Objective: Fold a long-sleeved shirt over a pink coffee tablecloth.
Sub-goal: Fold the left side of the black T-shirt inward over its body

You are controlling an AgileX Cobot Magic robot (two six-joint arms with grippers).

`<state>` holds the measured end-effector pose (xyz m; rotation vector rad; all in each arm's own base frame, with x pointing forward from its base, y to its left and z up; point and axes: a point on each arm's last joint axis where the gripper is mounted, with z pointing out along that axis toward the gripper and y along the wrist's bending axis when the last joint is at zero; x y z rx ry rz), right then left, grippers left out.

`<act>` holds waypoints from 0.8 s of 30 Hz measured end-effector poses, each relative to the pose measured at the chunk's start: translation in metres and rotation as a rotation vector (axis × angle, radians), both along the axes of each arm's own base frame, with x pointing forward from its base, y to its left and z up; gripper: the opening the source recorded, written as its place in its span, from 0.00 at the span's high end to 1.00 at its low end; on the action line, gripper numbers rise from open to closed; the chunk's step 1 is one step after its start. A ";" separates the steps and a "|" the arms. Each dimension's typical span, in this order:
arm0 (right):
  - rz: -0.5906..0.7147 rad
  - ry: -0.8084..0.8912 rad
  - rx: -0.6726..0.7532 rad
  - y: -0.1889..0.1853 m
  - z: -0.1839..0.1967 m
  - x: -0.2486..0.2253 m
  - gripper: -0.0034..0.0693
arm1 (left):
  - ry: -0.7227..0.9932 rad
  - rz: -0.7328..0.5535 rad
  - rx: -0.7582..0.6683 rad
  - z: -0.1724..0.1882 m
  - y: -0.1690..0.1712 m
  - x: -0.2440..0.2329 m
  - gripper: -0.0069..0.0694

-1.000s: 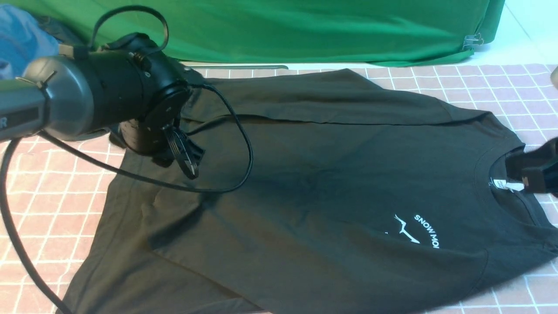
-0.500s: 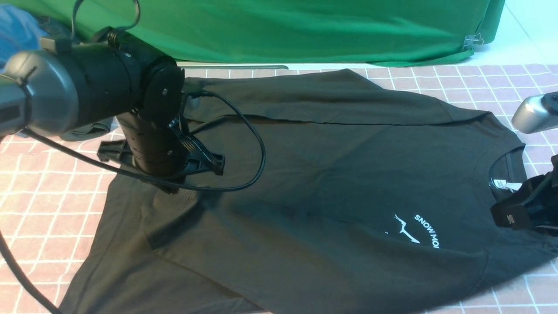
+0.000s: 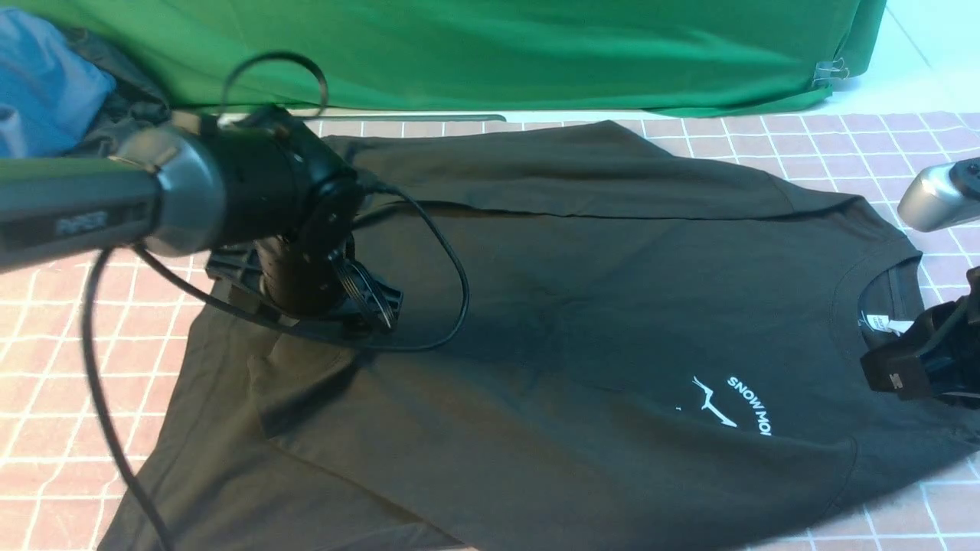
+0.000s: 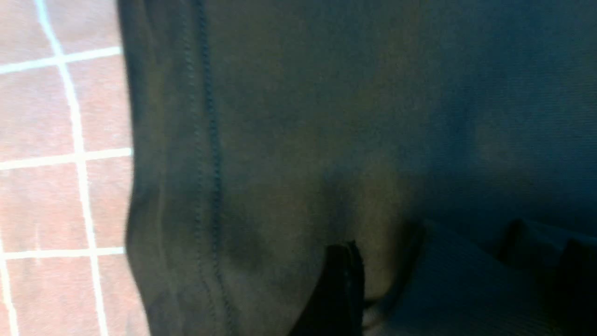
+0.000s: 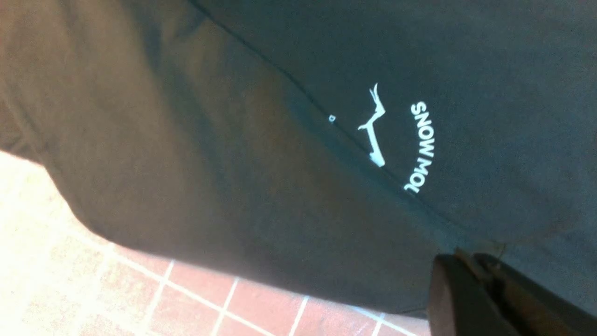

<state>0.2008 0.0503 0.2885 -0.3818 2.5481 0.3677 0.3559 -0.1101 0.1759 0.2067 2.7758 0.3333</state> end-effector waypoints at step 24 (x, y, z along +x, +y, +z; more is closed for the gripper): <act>-0.002 -0.006 0.001 0.000 0.000 0.001 0.86 | 0.011 0.207 -0.221 0.048 0.023 0.028 0.85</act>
